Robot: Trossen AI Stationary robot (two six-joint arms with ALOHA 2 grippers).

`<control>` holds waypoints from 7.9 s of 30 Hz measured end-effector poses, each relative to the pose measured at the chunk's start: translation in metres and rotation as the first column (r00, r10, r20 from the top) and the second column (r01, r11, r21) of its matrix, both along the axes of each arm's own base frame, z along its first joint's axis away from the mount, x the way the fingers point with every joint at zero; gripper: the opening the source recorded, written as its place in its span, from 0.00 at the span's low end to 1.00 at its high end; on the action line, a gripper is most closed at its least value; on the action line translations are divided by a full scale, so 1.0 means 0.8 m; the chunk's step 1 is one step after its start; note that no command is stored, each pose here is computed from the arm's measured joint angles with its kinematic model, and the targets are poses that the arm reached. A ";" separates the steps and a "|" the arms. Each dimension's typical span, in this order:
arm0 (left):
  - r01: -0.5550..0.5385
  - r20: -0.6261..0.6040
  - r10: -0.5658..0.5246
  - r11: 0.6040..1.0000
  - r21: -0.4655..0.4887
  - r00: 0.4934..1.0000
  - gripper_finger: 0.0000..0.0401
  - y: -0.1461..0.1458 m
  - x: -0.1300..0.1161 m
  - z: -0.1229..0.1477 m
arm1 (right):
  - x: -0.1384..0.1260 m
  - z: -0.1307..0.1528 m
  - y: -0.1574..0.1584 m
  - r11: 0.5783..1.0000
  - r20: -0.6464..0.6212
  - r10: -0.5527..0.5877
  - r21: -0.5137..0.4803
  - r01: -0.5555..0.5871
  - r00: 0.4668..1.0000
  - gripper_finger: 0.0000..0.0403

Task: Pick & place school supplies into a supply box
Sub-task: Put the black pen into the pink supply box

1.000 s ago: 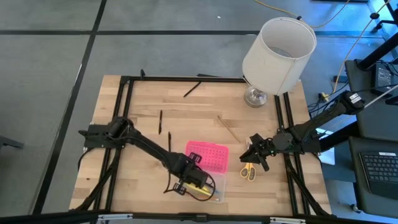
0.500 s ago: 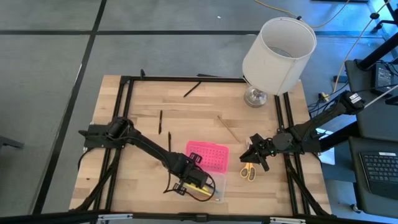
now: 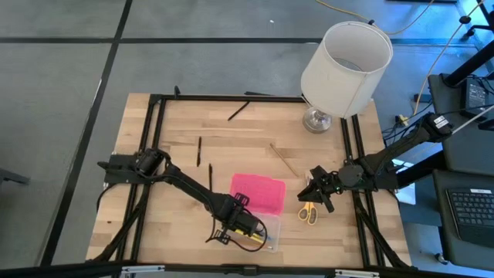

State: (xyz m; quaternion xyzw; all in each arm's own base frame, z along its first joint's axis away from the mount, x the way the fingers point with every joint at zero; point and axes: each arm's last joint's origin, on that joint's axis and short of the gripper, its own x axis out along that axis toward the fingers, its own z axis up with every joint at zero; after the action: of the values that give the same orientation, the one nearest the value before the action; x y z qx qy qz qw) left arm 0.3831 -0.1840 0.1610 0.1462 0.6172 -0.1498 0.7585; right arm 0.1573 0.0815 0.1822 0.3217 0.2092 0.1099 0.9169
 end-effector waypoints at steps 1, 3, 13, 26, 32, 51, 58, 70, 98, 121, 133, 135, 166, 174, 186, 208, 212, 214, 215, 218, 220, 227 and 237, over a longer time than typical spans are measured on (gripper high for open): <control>-0.001 0.000 0.001 1.000 0.000 1.000 0.08 0.000 0.000 0.000 | 0.000 0.000 0.000 1.000 0.000 0.000 0.000 0.000 1.000 0.21; -0.011 -0.001 0.011 1.000 -0.002 1.000 0.08 0.000 0.000 0.000 | 0.000 0.000 0.000 1.000 0.000 0.000 0.000 0.000 1.000 0.21; -0.018 -0.018 0.017 1.000 -0.009 1.000 0.18 0.001 -0.002 0.001 | 0.000 0.000 0.000 1.000 0.000 0.000 0.000 0.000 1.000 0.21; -0.072 -0.039 0.072 0.997 -0.003 0.997 0.24 0.003 -0.003 0.058 | 0.000 -0.001 0.000 1.000 -0.004 0.001 -0.004 -0.001 1.000 0.21; -0.337 -0.154 0.347 0.937 0.090 0.925 0.23 0.033 -0.014 0.085 | 0.000 -0.002 0.000 1.000 -0.012 0.000 -0.007 0.000 1.000 0.21; -0.854 0.273 0.817 0.436 0.284 0.508 0.24 0.096 -0.032 0.090 | -0.001 -0.004 -0.001 1.000 -0.034 -0.001 -0.019 0.000 0.999 0.21; -0.856 0.246 0.828 0.438 0.275 0.503 0.43 0.094 -0.033 0.089 | -0.001 -0.004 -0.001 1.000 -0.034 0.000 -0.019 -0.001 0.999 0.21; -0.929 0.201 0.920 0.288 0.233 0.335 0.55 0.102 -0.035 0.089 | -0.001 -0.004 -0.002 0.999 -0.028 -0.033 -0.029 0.032 0.999 0.21; -0.931 0.141 0.952 -0.221 -0.291 -0.270 0.55 0.186 -0.141 0.065 | -0.001 -0.005 -0.002 0.998 -0.027 -0.025 -0.057 0.024 0.999 0.21; -0.825 -0.057 0.885 -0.453 -0.338 -0.462 0.54 0.187 -0.157 -0.012 | -0.001 -0.006 -0.002 0.998 -0.032 -0.025 -0.060 0.023 0.999 0.21; -0.833 -0.045 0.885 -0.453 -0.317 -0.464 0.54 0.199 -0.158 -0.013 | -0.001 -0.006 -0.002 0.998 -0.032 -0.025 -0.060 0.023 0.999 0.21; -0.834 -0.046 0.885 -0.453 -0.316 -0.464 0.54 0.199 -0.158 -0.013 | -0.001 -0.006 -0.002 0.998 -0.032 -0.025 -0.060 0.023 0.999 0.21; -0.880 -0.062 0.880 -0.473 -0.036 -0.471 0.54 0.219 -0.143 -0.030 | -0.002 -0.006 -0.002 0.998 -0.032 -0.024 -0.063 0.022 0.999 0.21; -0.871 -0.110 0.866 -0.491 -0.015 -0.487 0.54 0.217 -0.142 -0.030 | -0.001 -0.006 -0.002 0.998 -0.032 -0.024 -0.062 0.022 0.999 0.21; -0.886 -0.105 0.883 -0.462 -0.023 -0.458 0.54 0.217 -0.141 -0.030 | -0.001 -0.006 -0.002 0.998 -0.032 -0.025 -0.061 0.023 0.999 0.21; -0.863 -0.094 0.862 -0.503 -0.038 -0.498 0.51 0.217 -0.141 -0.030 | -0.001 -0.006 -0.002 0.996 -0.024 -0.016 -0.083 0.014 1.000 0.21; -0.858 -0.099 0.857 -0.512 -0.042 -0.506 0.46 0.217 -0.141 -0.030 | -0.002 -0.006 -0.002 0.996 -0.024 -0.016 -0.083 0.014 1.000 0.21; -0.858 -0.099 0.856 -0.512 -0.043 -0.507 0.43 0.217 -0.140 -0.030 | -0.002 -0.006 -0.002 0.996 -0.024 -0.015 -0.083 0.013 1.000 0.21; -0.858 -0.099 0.856 -0.512 -0.043 -0.507 0.42 0.217 -0.140 -0.030 | -0.002 -0.006 -0.002 0.996 -0.024 -0.015 -0.083 0.013 1.000 0.21; -0.858 -0.099 0.856 -0.512 -0.044 -0.507 0.36 0.217 -0.140 -0.030 | -0.002 -0.006 -0.002 0.996 -0.024 -0.015 -0.083 0.013 1.000 0.21; -0.858 -0.096 0.857 -0.512 -0.046 -0.507 0.33 0.217 -0.140 -0.030 | -0.002 -0.006 -0.002 0.996 -0.024 -0.015 -0.083 0.013 1.000 0.21; -0.868 -0.084 0.868 -0.493 -0.050 -0.489 0.23 0.218 -0.140 -0.030 | -0.002 -0.006 -0.002 0.996 -0.024 -0.015 -0.083 0.013 1.000 0.21; -0.951 -0.057 0.952 -0.304 -0.053 -0.301 0.15 0.214 -0.138 -0.030 | -0.002 -0.006 -0.002 0.996 -0.024 -0.015 -0.083 0.013 1.000 0.21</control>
State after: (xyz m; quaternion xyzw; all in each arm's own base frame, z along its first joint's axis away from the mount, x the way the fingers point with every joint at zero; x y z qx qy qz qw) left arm 0.2725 -0.0131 0.1367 -0.4404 0.4726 0.5001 0.5766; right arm 0.1561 0.0798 0.1773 0.2864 0.2226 0.0906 0.9275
